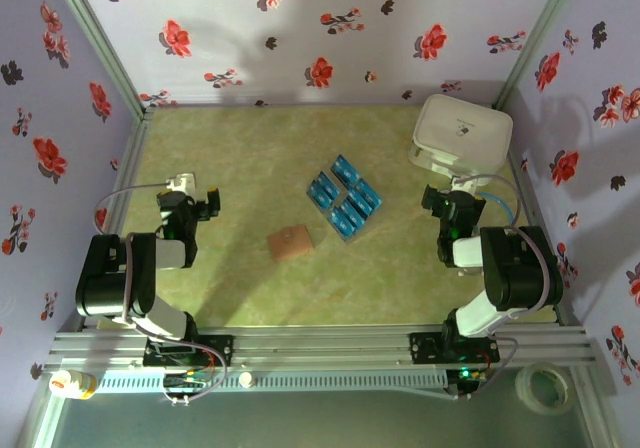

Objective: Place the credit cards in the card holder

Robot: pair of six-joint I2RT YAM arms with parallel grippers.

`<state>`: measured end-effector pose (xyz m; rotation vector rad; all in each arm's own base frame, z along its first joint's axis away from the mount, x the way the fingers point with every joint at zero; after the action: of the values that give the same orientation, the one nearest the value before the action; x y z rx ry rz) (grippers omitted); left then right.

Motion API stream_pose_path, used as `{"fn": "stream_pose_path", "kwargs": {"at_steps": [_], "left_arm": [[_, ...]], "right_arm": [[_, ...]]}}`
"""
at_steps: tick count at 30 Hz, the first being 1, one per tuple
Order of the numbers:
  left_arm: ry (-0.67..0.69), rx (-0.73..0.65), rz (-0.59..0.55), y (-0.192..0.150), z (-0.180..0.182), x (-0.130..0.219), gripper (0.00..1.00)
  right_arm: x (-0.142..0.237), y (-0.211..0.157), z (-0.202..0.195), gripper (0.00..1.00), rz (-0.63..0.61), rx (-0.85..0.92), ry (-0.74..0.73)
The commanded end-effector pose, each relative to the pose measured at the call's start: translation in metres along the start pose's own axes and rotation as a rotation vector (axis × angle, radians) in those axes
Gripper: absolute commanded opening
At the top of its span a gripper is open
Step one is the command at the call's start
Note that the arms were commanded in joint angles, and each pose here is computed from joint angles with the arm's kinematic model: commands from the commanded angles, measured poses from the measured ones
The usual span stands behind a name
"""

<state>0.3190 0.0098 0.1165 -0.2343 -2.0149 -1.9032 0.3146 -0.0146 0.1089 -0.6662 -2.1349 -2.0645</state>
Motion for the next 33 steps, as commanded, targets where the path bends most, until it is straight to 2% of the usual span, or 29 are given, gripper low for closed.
{"fn": "stream_pose_path", "kwargs": {"at_steps": [1,3,7,11,14,17,20,25,29,33], "left_arm": [[0.013,0.029,-0.058,0.007,0.003,0.002,1.00],[0.036,0.034,-0.088,0.009,0.006,0.008,1.00],[0.045,0.024,-0.070,0.019,0.002,0.012,1.00],[0.108,0.011,-0.067,0.032,0.001,0.018,1.00],[0.127,0.011,-0.071,0.048,-0.001,0.025,1.00],[0.121,0.118,-0.086,0.073,-0.002,0.034,1.00],[0.103,0.263,-0.058,0.100,-0.007,0.043,1.00],[0.031,0.405,0.114,0.118,-0.029,0.061,1.00],[-0.022,0.408,0.249,0.108,-0.050,0.074,1.00],[-0.068,0.369,0.359,0.081,-0.072,0.088,1.00]], "right_arm": [[0.001,0.007,-0.002,0.99,-0.036,-0.023,0.007],[0.006,0.007,-0.002,0.99,-0.069,-0.023,0.020],[0.018,0.012,-0.009,0.99,-0.102,-0.047,-0.020],[0.033,0.039,-0.016,0.99,-0.084,-0.065,-0.056],[0.045,0.066,-0.021,0.99,-0.029,-0.160,-0.090],[0.057,0.085,-0.031,0.99,0.018,-0.394,-0.182],[0.062,0.108,-0.018,0.99,0.045,-0.418,-0.020],[0.075,0.133,0.020,0.99,0.133,-0.410,0.324],[0.093,0.129,0.060,0.99,0.228,-0.315,0.470],[0.115,0.110,0.104,0.95,0.308,-0.245,0.607]]}}
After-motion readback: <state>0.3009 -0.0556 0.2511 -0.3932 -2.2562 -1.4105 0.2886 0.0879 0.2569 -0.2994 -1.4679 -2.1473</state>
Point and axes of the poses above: each hand's point on the last joint's axis, 136 mm out from that joint toward the fingers, its own x axis back along the fingers, its own z axis along the line the jaws close on, y = z × x, the point moved 8 cm from there along x, back along the fingers, and after that the axes turned 6 degrees about x, right-handed, at the moved point
